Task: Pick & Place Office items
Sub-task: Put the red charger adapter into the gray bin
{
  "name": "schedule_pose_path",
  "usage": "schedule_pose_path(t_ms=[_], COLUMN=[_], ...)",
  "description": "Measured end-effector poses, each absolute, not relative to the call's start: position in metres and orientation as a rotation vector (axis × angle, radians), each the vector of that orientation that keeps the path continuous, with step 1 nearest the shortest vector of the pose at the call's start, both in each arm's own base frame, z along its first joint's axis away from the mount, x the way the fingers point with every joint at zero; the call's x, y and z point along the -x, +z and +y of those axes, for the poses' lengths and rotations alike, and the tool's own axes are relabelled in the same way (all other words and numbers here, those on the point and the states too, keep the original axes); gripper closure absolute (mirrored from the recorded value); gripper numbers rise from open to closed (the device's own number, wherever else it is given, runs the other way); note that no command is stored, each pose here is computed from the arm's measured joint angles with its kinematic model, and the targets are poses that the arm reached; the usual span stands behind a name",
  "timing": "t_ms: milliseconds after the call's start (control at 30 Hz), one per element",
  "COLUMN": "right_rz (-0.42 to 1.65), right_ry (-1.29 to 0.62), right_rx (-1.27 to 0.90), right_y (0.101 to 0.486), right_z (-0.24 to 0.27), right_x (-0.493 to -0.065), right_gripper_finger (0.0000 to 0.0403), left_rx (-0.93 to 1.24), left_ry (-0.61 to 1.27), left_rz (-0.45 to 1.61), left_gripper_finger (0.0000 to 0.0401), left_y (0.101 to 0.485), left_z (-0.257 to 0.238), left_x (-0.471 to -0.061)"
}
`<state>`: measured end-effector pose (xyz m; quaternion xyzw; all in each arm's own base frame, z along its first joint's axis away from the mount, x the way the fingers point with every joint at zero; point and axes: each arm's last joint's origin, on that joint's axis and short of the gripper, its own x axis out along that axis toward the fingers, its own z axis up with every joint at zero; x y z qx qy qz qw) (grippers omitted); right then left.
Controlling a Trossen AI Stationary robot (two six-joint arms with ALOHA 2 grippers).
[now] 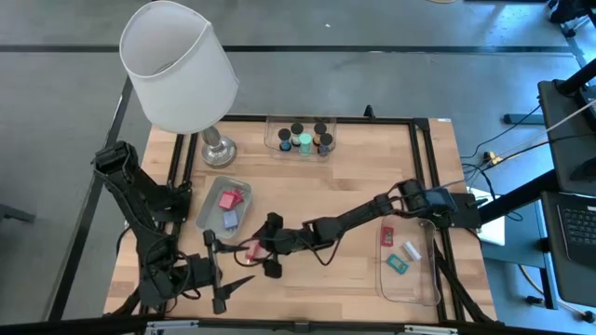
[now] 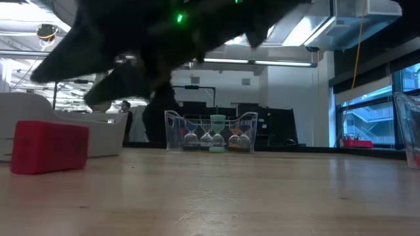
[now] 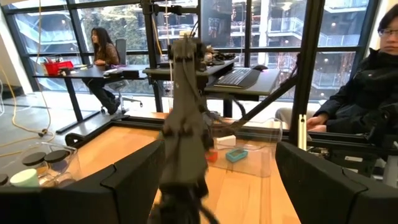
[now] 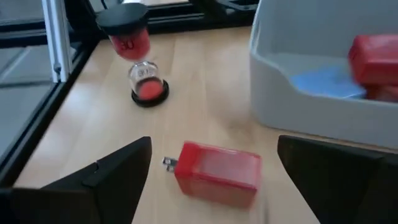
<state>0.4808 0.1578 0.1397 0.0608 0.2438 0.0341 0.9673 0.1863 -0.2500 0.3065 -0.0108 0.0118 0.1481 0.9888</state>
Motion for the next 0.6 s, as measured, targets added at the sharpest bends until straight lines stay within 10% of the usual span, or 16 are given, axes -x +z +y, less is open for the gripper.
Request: schedule_pose_path(t_ms=[600], right_rz=[0.742], right_ry=[-0.276], right_rx=[0.298], right_y=[0.268], right_z=[0.179], right_x=[-0.366], right_gripper_finger=[0.0075], left_rx=[0.229], left_ry=[0.334], left_rz=[0.123], left_gripper_finger=[0.0112], left_y=[0.275], left_z=[-0.235], left_x=[-0.192])
